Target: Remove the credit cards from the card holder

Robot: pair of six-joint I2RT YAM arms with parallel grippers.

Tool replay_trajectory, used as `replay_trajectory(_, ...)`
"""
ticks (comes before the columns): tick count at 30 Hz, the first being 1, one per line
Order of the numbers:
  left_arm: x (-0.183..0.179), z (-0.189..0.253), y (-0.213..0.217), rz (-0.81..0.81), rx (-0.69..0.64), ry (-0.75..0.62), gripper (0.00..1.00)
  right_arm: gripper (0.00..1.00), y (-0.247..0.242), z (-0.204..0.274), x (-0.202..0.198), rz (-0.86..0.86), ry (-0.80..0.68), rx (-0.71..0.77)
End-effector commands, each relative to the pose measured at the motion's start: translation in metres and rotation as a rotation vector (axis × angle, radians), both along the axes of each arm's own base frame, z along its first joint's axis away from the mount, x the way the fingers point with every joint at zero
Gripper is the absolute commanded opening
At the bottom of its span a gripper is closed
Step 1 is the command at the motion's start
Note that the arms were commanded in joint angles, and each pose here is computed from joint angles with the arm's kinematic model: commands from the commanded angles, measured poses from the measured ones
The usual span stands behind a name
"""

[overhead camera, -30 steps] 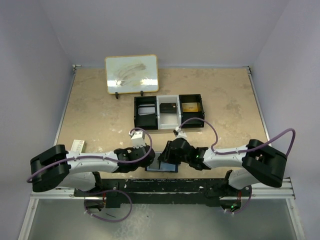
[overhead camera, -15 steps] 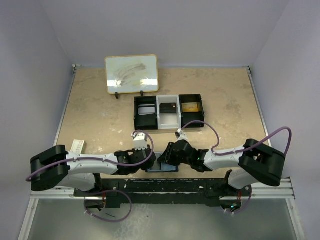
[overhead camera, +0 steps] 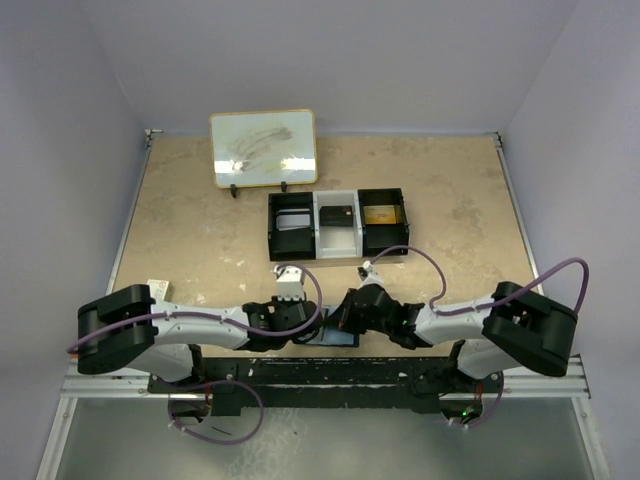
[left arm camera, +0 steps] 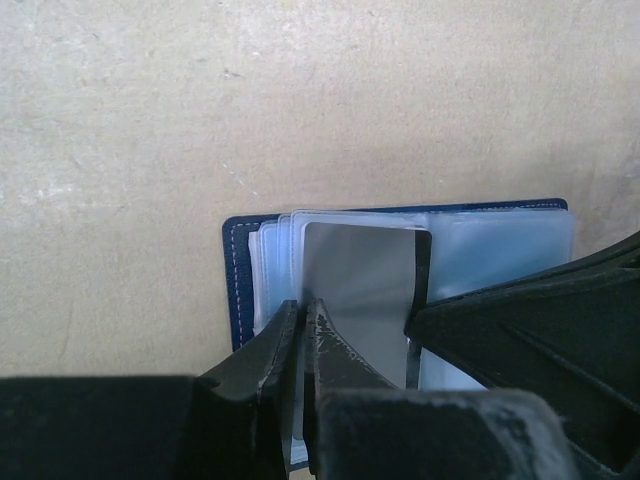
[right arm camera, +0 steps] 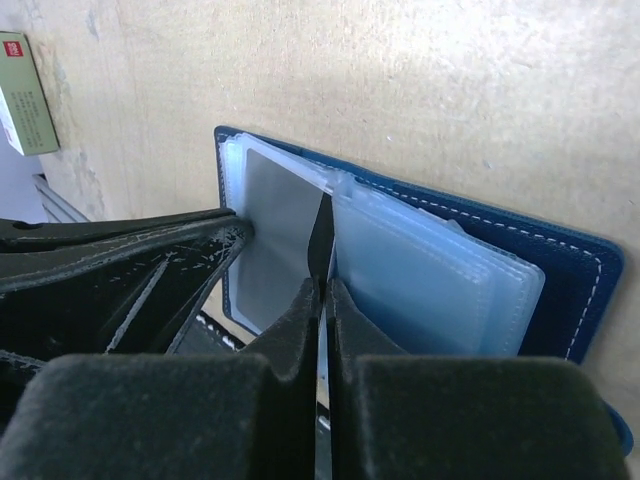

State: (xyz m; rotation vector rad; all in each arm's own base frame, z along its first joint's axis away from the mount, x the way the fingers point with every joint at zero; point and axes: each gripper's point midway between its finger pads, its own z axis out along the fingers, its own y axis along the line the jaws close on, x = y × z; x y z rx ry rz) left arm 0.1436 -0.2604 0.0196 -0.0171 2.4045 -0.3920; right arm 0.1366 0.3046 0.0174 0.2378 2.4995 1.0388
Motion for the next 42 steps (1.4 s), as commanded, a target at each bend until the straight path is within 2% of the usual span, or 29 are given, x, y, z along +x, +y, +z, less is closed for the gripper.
replay_trajectory(1,-0.029,-0.028,0.011,-0.047,0.084,0.119,0.0,0.0,-0.004,0.015,0.0,-0.009,-0.035,0.038)
replay_trajectory(10,-0.026,-0.023,0.017,-0.01,0.082,0.094,0.0,0.0,-0.033,0.016,-0.002,-0.057,-0.048,0.032)
replay_trajectory(15,-0.024,-0.021,0.016,-0.003,0.065,0.088,0.0,0.0,-0.034,0.024,-0.006,-0.024,-0.062,0.075)
replay_trajectory(18,-0.024,-0.019,0.013,-0.007,0.055,0.088,0.0,0.19,-0.025,0.033,-0.008,0.018,-0.074,0.106)
replay_trajectory(20,-0.024,-0.019,0.012,-0.008,0.054,0.088,0.0,0.25,-0.018,0.037,-0.01,0.047,-0.076,0.129)
replay_trajectory(24,-0.025,-0.018,0.013,-0.002,0.048,0.09,0.0,0.29,-0.007,0.04,-0.004,0.054,-0.1,0.157)
replay_trajectory(27,-0.025,-0.017,0.014,0.006,0.033,0.09,0.0,0.36,-0.003,0.032,-0.003,0.057,-0.079,0.139)
replay_trajectory(35,-0.028,-0.016,0.013,0.009,-0.015,0.099,0.0,0.37,-0.017,-0.007,0.0,-0.034,0.019,0.008)
replay_trajectory(38,-0.03,-0.017,0.005,-0.009,-0.063,0.109,0.0,0.36,-0.007,-0.005,0.006,0.014,-0.026,-0.023)
replay_trajectory(42,-0.032,-0.017,-0.001,-0.014,-0.105,0.113,0.0,0.3,0.008,0.008,0.008,0.098,-0.104,0.006)
